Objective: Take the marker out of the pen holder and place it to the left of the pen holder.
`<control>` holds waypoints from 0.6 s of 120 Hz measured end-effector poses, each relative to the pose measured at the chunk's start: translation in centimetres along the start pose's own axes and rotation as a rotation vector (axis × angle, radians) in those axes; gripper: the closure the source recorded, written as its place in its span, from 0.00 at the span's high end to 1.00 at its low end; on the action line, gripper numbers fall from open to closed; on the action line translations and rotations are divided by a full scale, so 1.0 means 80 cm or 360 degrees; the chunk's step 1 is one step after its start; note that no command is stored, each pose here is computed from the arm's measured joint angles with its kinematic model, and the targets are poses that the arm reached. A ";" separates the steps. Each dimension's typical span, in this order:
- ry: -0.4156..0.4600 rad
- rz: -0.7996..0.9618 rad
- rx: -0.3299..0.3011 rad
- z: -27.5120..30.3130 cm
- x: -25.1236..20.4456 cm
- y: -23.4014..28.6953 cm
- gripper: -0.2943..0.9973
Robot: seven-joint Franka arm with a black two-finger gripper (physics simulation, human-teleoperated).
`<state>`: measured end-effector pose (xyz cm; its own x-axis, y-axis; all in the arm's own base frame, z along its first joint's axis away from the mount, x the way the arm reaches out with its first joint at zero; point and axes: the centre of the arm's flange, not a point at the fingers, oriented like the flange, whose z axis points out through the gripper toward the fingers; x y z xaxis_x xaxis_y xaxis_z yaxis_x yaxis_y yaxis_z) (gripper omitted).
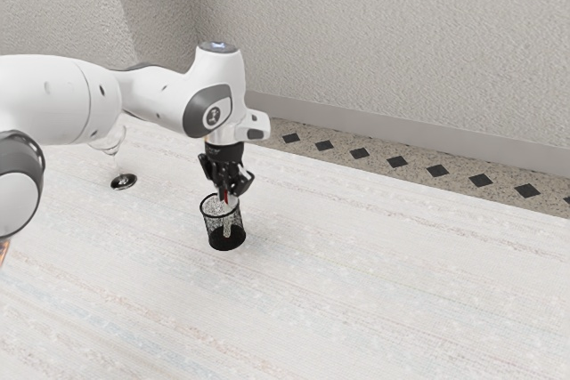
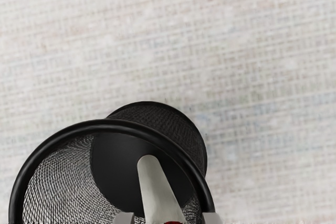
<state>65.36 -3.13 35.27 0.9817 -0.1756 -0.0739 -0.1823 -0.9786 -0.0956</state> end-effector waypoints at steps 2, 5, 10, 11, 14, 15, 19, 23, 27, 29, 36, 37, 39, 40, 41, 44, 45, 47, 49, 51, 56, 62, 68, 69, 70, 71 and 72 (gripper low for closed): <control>-0.0001 0.0000 0.0000 0.000 0.000 0.000 0.31; -0.0003 0.0001 -0.0001 0.001 -0.001 0.000 0.30; -0.0004 0.0001 -0.0001 0.001 -0.001 0.000 0.28; -0.0004 0.0001 -0.0001 0.001 -0.001 0.000 0.27; -0.0005 0.0002 0.0000 0.001 -0.001 0.000 0.26; -0.0005 0.0002 0.0001 0.001 -0.001 0.000 0.25; -0.0005 0.0002 0.0003 0.001 -0.001 0.000 0.24; -0.0005 0.0002 0.0007 0.001 -0.001 -0.001 0.22; -0.0005 0.0001 0.0010 0.001 -0.001 -0.001 0.21; -0.0004 0.0000 0.0012 0.001 -0.001 -0.001 0.21; 0.0000 -0.0005 0.0019 -0.001 -0.002 -0.004 0.20; 0.0001 -0.0006 0.0020 -0.002 -0.002 -0.004 0.19; 0.0004 -0.0009 0.0021 -0.004 -0.002 -0.005 0.19; 0.0006 -0.0010 0.0022 -0.004 -0.002 -0.006 0.19; 0.0008 -0.0011 0.0023 -0.005 -0.002 -0.006 0.19; 0.0013 -0.0017 0.0026 -0.008 -0.003 -0.009 0.19; 0.0016 -0.0019 0.0027 -0.010 -0.004 -0.010 0.19; 0.0023 -0.0024 0.0029 -0.013 -0.004 -0.012 0.18; 0.0031 -0.0029 0.0030 -0.017 -0.005 -0.014 0.18; 0.0040 -0.0034 0.0031 -0.023 -0.006 -0.016 0.18; 0.0070 -0.0052 0.0032 -0.040 -0.011 -0.024 0.18; 0.0118 -0.0073 0.0029 -0.069 -0.019 -0.032 0.17; 0.0168 -0.0097 0.0025 -0.103 -0.031 -0.042 0.17; 0.0176 -0.0102 0.0024 -0.109 -0.033 -0.044 0.17; 0.0183 -0.0107 0.0023 -0.114 -0.035 -0.046 0.17; 0.0190 -0.0111 0.0022 -0.120 -0.037 -0.048 0.17; 0.0195 -0.0116 0.0021 -0.124 -0.039 -0.050 0.17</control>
<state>63.55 0.29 45.74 0.9916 -0.1168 0.0557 -0.1102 -0.9879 -0.1095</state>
